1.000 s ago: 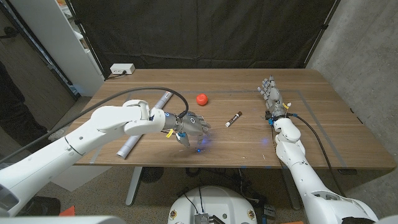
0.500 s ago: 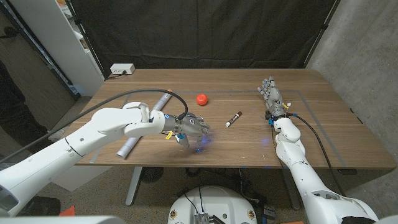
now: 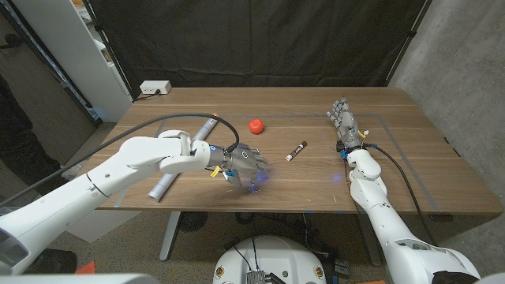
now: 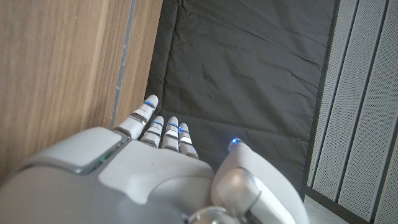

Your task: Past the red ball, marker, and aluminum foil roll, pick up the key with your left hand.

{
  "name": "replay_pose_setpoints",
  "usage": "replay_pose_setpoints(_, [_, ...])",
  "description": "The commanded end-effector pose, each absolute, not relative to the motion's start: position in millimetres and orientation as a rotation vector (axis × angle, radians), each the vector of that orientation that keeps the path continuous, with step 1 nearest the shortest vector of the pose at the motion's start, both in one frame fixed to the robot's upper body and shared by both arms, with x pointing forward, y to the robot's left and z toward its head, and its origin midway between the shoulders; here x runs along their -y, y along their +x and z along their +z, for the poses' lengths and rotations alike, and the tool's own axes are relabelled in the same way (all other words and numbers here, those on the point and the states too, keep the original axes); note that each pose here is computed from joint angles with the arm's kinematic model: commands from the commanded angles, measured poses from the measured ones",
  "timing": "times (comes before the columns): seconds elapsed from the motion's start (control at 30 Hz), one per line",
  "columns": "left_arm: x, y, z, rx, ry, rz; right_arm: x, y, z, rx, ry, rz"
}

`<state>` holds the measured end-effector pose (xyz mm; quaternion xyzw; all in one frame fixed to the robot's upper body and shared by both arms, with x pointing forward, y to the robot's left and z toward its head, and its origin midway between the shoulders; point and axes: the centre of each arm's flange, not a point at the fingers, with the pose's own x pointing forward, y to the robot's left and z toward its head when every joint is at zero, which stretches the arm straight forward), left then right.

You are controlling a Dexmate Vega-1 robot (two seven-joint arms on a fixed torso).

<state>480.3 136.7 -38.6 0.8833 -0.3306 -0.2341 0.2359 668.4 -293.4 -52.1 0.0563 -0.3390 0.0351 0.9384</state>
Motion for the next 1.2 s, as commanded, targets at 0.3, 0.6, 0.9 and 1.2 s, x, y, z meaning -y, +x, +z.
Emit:
replay_pose_setpoints(0.3, [-129,489,-45,0.925,2.392,-0.694,301,674,-55,0.685,0.121,0.061])
replay_pose_setpoints(0.6, [-123,488,-48,0.956,2.35,-0.749,305,674,-56,0.683,0.122,0.055])
replay_pose_setpoints(0.9, [-122,485,-49,0.957,2.37,-0.732,309,674,-58,0.68,0.13,0.046])
replay_pose_setpoints(1.2, [-126,488,-49,0.922,2.424,-0.7,311,674,-61,0.679,0.139,0.028])
